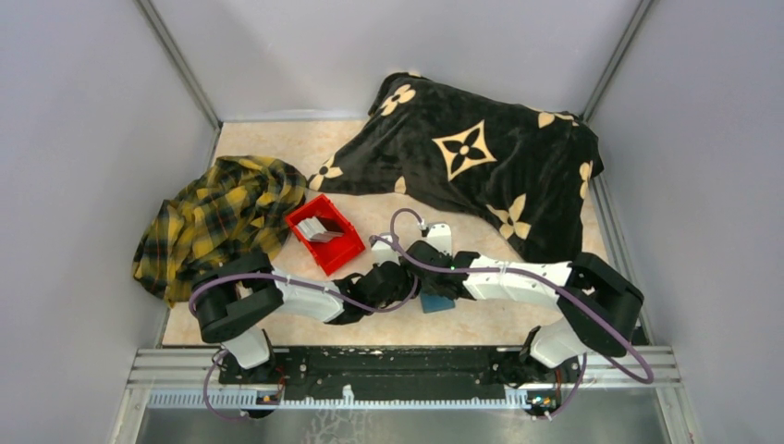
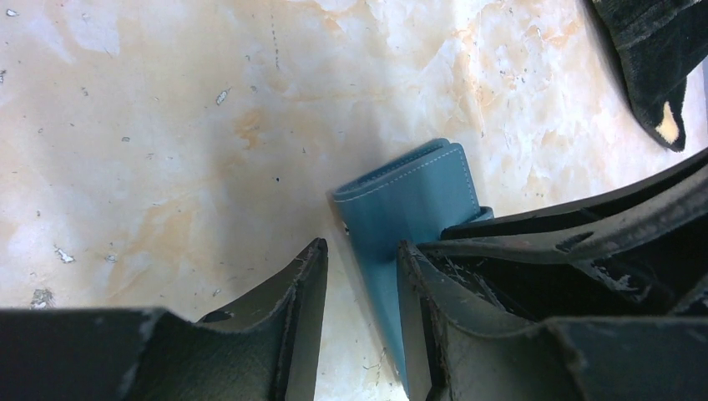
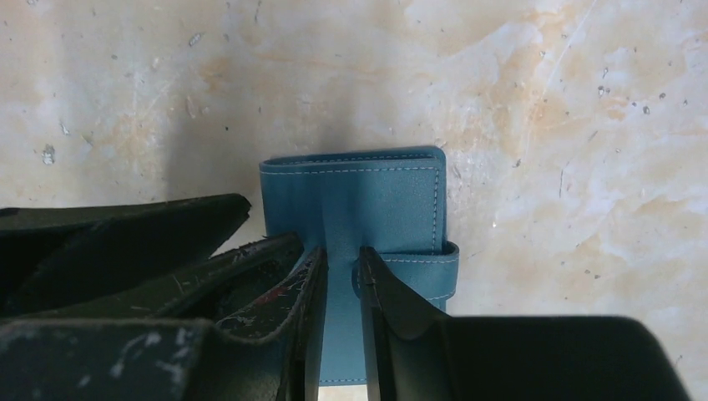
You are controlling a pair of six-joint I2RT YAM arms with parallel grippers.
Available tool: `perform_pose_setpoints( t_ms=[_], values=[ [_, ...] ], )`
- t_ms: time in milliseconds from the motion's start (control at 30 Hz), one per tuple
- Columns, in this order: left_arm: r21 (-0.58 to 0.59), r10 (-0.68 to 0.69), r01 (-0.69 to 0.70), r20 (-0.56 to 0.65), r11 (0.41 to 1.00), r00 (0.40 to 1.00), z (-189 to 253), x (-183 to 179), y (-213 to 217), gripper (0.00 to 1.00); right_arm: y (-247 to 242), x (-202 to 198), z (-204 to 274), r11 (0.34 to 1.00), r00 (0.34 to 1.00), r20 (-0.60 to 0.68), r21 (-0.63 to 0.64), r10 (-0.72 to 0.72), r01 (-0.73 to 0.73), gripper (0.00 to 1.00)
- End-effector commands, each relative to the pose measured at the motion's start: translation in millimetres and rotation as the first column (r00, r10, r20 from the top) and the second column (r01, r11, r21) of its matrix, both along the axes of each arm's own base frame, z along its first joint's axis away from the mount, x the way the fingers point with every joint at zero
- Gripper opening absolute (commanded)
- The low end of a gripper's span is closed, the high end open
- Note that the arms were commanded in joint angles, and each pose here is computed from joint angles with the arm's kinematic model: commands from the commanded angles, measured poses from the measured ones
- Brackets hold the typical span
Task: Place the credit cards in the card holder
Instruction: Close the card holder at the center of the board.
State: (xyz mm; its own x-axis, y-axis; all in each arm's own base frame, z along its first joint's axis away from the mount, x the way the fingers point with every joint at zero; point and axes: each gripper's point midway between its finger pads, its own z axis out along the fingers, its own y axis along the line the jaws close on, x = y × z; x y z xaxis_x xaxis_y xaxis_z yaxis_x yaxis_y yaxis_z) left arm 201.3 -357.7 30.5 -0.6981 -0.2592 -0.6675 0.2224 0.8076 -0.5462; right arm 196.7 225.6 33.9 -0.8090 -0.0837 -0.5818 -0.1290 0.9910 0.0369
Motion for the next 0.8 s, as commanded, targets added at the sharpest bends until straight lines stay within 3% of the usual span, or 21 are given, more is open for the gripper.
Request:
perform_pose_setpoints(
  t_ms=[0,400,767],
  values=[
    [0.046,-0.02,0.021,-0.039,0.999,0.999,-15.3,-9.4,5.1,0.44,-12.1,-11.8,1.6,1.0,1.0,-0.021,-0.016,0.008,-0.008,0.22],
    [0.032,-0.032,0.033,-0.032,0.999,0.999,-9.7,-14.5,1.8,0.44,-9.9,10.9,51.7,0.999,0.992,0.118,-0.019,0.032,-0.03,0.27],
    [0.025,-0.07,0.07,-0.021,0.997,0.997,-5.4,-24.6,-7.5,0.44,-19.8,1.4,48.7,0.999,0.996,0.084,-0.041,0.032,-0.029,0.28]
  ],
)
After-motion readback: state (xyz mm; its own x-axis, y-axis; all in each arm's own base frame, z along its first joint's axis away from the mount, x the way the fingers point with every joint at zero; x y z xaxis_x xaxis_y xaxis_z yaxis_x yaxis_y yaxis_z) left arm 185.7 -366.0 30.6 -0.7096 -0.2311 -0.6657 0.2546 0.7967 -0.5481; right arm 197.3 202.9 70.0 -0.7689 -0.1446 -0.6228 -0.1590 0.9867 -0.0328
